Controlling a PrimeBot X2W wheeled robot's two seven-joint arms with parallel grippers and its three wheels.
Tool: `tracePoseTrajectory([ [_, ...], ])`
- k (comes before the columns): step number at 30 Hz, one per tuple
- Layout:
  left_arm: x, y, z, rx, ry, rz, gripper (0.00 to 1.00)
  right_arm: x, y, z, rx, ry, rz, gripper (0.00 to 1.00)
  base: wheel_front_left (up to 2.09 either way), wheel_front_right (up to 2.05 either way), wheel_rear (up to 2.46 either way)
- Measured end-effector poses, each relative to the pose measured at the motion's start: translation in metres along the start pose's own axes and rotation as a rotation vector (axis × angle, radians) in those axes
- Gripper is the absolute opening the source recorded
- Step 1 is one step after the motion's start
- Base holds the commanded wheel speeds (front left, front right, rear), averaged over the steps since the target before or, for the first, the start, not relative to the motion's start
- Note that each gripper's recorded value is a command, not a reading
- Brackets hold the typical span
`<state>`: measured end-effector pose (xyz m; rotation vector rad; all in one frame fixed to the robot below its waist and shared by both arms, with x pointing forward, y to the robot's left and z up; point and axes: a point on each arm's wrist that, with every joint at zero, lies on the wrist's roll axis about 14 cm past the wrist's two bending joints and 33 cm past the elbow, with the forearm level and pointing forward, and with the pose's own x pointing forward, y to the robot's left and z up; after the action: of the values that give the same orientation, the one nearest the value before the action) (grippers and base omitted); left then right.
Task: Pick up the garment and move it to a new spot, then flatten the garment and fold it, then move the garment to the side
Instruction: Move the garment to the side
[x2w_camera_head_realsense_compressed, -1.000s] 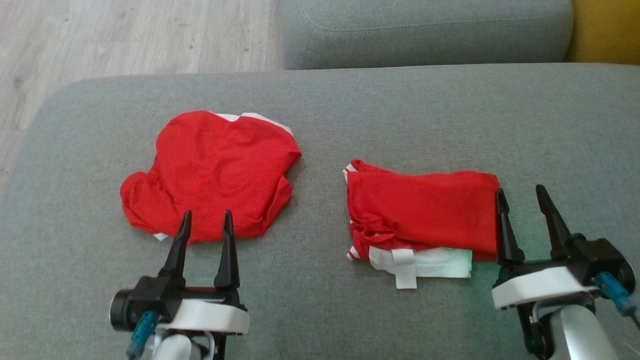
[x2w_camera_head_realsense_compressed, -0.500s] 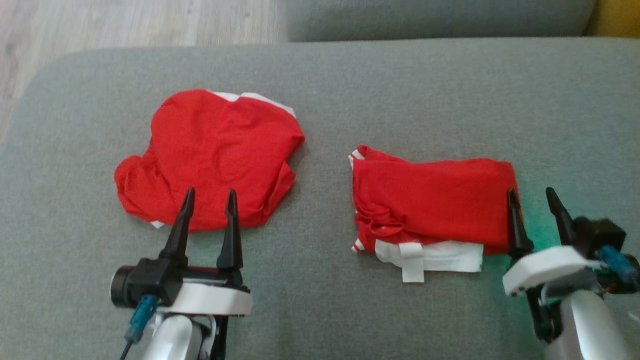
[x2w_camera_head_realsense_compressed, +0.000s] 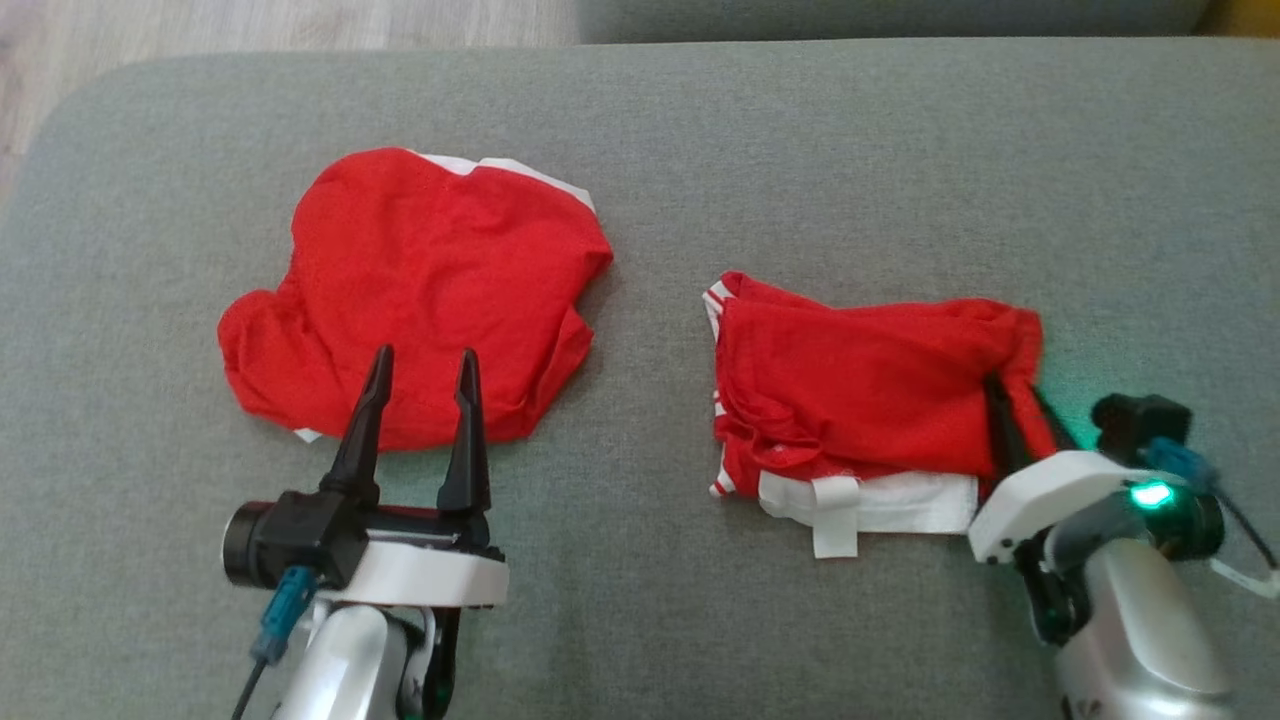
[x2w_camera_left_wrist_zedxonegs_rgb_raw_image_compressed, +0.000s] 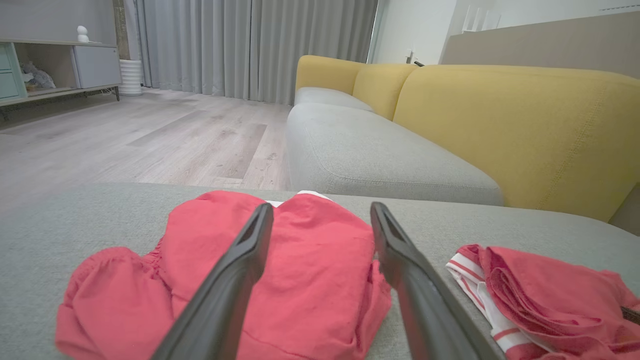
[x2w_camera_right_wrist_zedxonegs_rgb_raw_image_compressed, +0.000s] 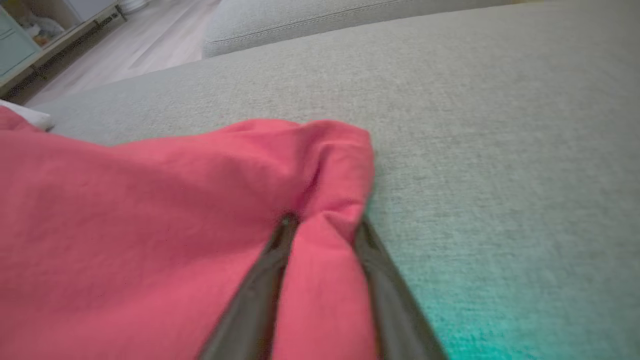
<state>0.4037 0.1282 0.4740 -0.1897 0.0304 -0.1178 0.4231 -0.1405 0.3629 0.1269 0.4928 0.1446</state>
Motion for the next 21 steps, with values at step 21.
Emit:
tracePoseTrajectory([
  [21, 0.007, -0.017, 0.002, -0.01, -0.011, -0.049, 1.0, -0.037, -0.158, 0.107, -0.492, -0.075, -0.304, 0.0, 0.0, 0.0, 0.0],
])
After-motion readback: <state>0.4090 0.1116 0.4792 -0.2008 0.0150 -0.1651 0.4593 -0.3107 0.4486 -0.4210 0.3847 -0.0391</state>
